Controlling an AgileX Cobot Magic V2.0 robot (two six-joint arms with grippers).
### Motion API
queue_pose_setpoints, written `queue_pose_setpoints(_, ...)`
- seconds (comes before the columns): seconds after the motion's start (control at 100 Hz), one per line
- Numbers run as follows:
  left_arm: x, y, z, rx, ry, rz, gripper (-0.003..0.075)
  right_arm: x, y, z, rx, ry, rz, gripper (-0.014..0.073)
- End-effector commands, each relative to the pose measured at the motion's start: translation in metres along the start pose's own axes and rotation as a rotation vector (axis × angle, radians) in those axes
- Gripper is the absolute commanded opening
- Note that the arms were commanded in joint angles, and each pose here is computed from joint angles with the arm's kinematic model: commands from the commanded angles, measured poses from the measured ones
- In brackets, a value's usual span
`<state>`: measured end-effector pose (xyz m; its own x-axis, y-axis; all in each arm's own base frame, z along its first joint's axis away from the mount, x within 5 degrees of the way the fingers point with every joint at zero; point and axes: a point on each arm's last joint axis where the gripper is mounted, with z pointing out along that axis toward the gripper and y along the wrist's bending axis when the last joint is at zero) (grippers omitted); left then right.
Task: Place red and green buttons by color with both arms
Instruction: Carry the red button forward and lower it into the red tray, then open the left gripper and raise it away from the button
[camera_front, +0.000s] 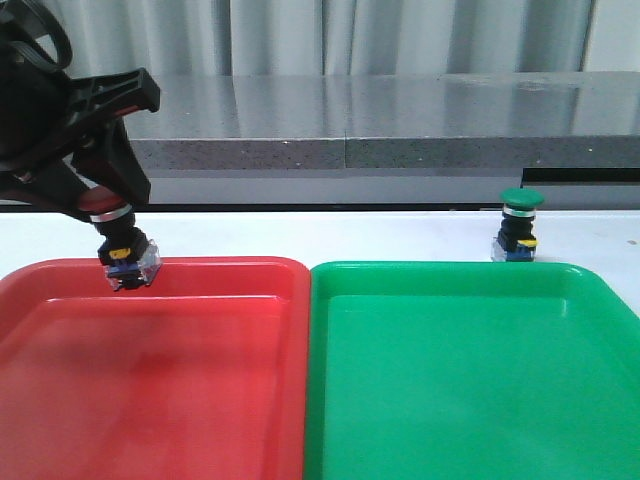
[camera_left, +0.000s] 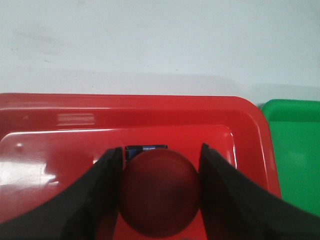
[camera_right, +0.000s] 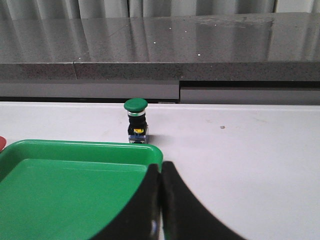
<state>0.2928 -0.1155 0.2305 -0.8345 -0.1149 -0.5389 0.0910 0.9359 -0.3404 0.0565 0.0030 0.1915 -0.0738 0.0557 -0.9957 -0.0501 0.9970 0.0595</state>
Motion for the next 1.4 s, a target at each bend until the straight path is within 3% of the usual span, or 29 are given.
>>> queue_pose_setpoints(0.0, -0.013, -0.010, -0.015, 0.041, -0.106, -0.017, 0.0198, -0.013, 0.001, -0.003, -0.001, -0.117, -0.001, -0.0068)
queue_pose_setpoints(0.69, 0.003, 0.000, 0.021, -0.009, 0.056, -0.022, 0.0206, -0.013, 0.001, -0.003, -0.001, -0.117, -0.001, -0.0068)
queue_pose_setpoints(0.78, 0.003, 0.000, 0.021, -0.009, 0.058, -0.017, 0.0274, -0.013, 0.001, -0.003, -0.001, -0.117, -0.001, -0.0068)
queue_pose_setpoints(0.93, 0.006, -0.006, 0.022, 0.002, 0.067, 0.008, 0.0524, -0.013, 0.001, -0.003, -0.001, -0.117, -0.001, -0.0068)
queue_pose_setpoints(1.0, 0.008, -0.010, 0.022, 0.010, 0.072, 0.019, 0.0589, -0.013, 0.001, -0.003, -0.001, -0.117, -0.001, -0.0068)
queue_pose_setpoints(1.39, 0.004, -0.013, 0.016, 0.007, 0.017, 0.079, 0.0597, -0.013, 0.001, -0.003, -0.001, -0.117, -0.001, -0.0068)
